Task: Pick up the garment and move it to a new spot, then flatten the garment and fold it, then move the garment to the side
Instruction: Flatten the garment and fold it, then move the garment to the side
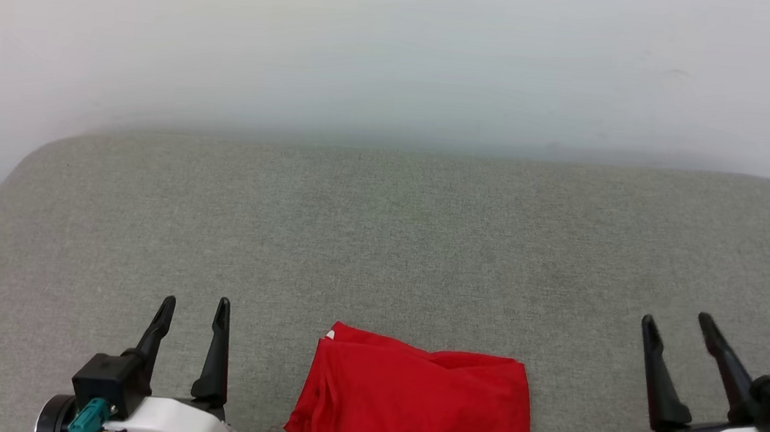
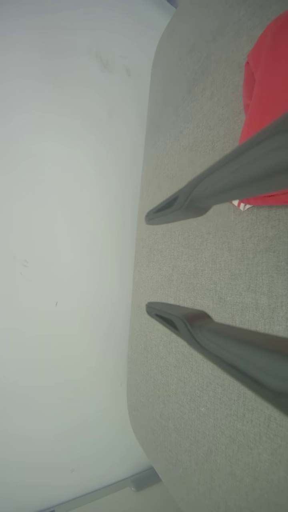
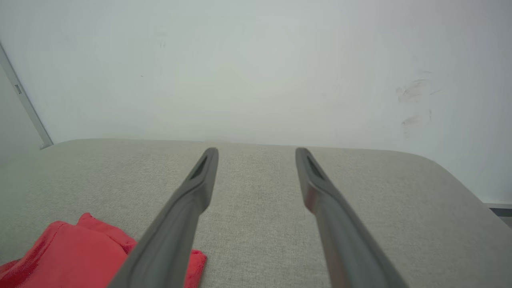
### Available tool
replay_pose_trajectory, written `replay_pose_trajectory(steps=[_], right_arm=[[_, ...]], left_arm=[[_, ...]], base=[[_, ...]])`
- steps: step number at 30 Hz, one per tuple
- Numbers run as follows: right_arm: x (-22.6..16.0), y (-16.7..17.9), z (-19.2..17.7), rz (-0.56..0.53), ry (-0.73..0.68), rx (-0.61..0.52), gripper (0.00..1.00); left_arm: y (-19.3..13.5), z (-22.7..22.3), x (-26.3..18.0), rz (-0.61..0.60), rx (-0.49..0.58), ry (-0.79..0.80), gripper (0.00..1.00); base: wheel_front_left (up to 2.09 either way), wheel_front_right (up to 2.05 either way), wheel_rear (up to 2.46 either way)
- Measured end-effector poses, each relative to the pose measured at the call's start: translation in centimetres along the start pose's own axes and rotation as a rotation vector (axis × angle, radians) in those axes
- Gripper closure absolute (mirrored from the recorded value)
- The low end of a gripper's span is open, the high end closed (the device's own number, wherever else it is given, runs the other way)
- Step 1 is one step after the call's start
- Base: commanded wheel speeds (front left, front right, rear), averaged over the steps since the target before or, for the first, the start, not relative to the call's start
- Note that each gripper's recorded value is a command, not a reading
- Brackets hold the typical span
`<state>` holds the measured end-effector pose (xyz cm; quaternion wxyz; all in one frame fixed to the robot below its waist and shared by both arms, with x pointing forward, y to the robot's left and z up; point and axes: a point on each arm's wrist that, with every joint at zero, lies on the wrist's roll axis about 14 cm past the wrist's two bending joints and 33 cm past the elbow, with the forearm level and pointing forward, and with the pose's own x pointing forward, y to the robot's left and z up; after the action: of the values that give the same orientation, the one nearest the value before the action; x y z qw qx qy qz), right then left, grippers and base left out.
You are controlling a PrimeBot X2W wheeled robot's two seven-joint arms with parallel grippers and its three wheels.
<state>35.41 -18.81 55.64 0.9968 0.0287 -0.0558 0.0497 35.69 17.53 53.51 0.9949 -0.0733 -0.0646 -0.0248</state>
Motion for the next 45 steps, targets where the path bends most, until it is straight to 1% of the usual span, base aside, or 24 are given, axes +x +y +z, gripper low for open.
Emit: replay_pose_trajectory(steps=[6, 15, 21, 24, 25, 29, 30, 32, 33, 36, 40, 45], right_arm=[[-1.7, 0.9, -0.2, 0.003, 0.023, 0.013, 0.0], [-2.0, 1.2, 0.3, 0.0, 0.024, 0.027, 0.0], [-2.2, 0.4, -0.4, -0.03, 0.058, 0.08, 0.0], [-2.3, -0.7, -1.0, -0.062, 0.093, 0.144, 0.0], [-2.4, -1.2, -1.5, -0.076, 0.112, 0.194, 0.0], [-2.9, -3.2, -3.7, -0.131, 0.218, 0.352, 0.0], [-3.1, -3.6, -4.6, -0.135, 0.267, 0.358, 0.0], [-3.4, -3.5, -6.3, -0.128, 0.357, 0.438, 0.0], [-3.6, -3.4, -7.2, -0.117, 0.413, 0.443, 0.0], [-4.2, -2.0, -9.8, -0.074, 0.57, 0.527, 0.0], [-4.7, 0.8, -12.7, 0.005, 0.752, 0.61, 0.0], [-3.8, 4.4, -15.0, 0.09, 0.87, 0.686, 0.0]], left_arm=[[0.7, -0.6, -1.1, 0.024, 0.01, 0.02, 0.0], [1.2, -1.0, -1.8, 0.045, 0.01, 0.035, 0.0], [1.4, -1.2, -1.8, 0.05, 0.004, 0.041, 0.0], [1.3, -1.1, -1.5, 0.05, -0.001, 0.036, 0.0], [1.3, -1.0, -1.4, 0.051, -0.003, 0.034, 0.0], [1.4, -1.2, -1.1, 0.052, -0.008, 0.037, 0.0], [1.4, -1.1, -0.9, 0.054, -0.009, 0.033, 0.0], [1.5, -0.9, -0.6, 0.056, -0.01, 0.028, 0.0], [1.5, -0.9, -0.4, 0.056, -0.011, 0.025, 0.0], [1.6, -0.9, -0.1, 0.058, -0.012, 0.023, 0.0], [1.6, -0.8, 0.7, 0.064, -0.021, 0.016, 0.0], [2.0, -1.0, 1.4, 0.073, -0.015, 0.016, 0.0]], base=[[0.0, 0.0, 0.0], [0.0, 0.0, 0.0], [0.0, 0.0, 0.0], [0.0, 0.0, 0.0], [0.0, 0.0, 0.0], [0.0, 0.0, 0.0], [0.0, 0.0, 0.0], [0.0, 0.0, 0.0], [0.0, 0.0, 0.0], [0.0, 0.0, 0.0], [0.0, 0.0, 0.0], [0.0, 0.0, 0.0]])
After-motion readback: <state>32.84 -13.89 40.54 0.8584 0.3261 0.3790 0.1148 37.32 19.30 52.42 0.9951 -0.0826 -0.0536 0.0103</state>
